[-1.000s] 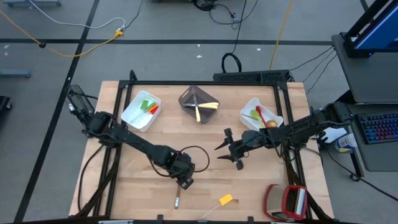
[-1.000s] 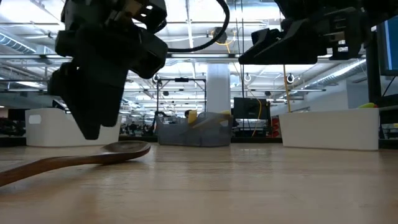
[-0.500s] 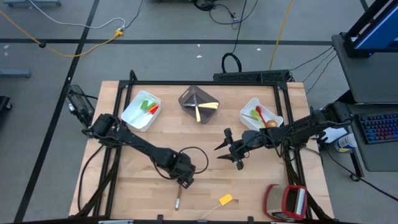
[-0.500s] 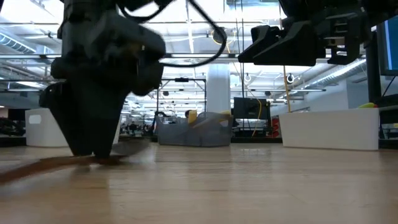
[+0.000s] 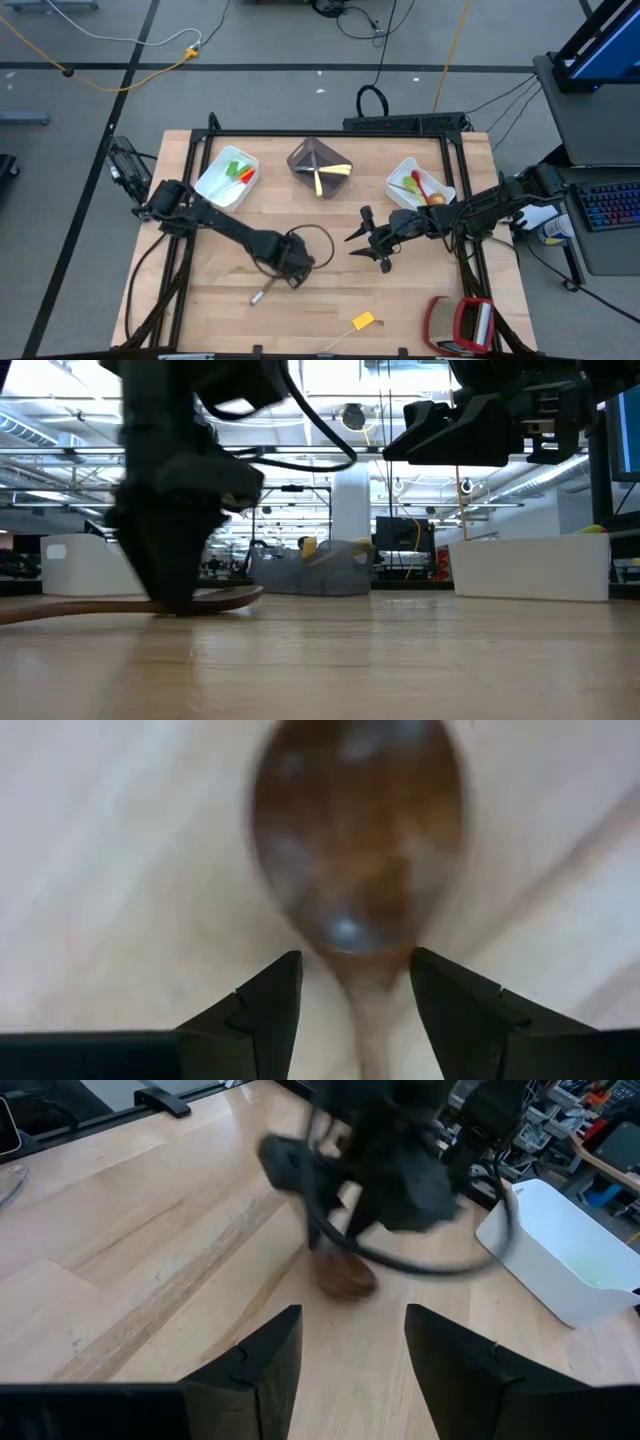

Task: Pick & Place Kitchen Items
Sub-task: Put the brown serving spoon into the right white bin

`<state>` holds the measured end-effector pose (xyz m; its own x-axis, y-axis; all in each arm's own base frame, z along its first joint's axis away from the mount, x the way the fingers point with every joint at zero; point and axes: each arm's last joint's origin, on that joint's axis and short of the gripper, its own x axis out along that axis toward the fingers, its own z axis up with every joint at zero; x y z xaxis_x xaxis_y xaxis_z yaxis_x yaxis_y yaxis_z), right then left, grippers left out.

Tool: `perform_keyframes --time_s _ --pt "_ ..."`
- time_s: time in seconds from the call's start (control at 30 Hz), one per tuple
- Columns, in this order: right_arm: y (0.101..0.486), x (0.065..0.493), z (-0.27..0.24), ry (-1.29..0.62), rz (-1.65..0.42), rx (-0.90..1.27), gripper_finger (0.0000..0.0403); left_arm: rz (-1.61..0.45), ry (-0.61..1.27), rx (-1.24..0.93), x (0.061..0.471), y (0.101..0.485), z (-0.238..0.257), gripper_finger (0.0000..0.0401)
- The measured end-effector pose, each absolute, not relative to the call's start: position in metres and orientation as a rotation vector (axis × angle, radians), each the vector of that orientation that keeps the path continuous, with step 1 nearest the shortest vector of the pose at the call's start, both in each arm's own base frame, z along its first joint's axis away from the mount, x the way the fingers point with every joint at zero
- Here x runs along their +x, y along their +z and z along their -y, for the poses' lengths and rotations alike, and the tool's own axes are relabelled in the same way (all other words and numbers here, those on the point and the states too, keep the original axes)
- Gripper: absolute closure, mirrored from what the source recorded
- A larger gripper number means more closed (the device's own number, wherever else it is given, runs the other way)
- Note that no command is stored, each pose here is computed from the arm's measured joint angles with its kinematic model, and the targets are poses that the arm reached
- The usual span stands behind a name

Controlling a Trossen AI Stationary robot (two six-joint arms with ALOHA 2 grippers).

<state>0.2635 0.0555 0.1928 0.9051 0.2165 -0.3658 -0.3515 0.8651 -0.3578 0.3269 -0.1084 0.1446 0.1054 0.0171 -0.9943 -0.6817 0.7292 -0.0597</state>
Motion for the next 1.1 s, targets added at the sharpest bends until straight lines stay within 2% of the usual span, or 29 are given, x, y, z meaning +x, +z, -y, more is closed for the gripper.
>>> perform_keyframes --time_s 0.17,0.37,0.87,0.97,1.1 --pt "0.192 0.263 -0.055 0.304 -0.326 -0.432 0.0232 -1.376 0.565 -0.504 0.332 0.145 0.085 0.0214" --pt "0.192 0.263 -0.055 0.304 -0.332 -0.43 0.0232 -1.405 0.528 -0.506 0.337 0.145 0.065 0.0232" --pt "0.191 0.263 -0.055 0.291 -0.35 -0.352 0.0232 -1.45 0.513 -0.445 0.32 0.142 0.102 0.0235" --pt "0.191 0.263 -0.055 0.291 -0.349 -0.351 0.0232 -1.439 0.519 -0.434 0.319 0.141 0.103 0.0256" --pt "0.192 0.263 -0.055 0.29 -0.343 -0.351 0.0232 -1.418 0.511 -0.435 0.321 0.14 0.099 0.0316"
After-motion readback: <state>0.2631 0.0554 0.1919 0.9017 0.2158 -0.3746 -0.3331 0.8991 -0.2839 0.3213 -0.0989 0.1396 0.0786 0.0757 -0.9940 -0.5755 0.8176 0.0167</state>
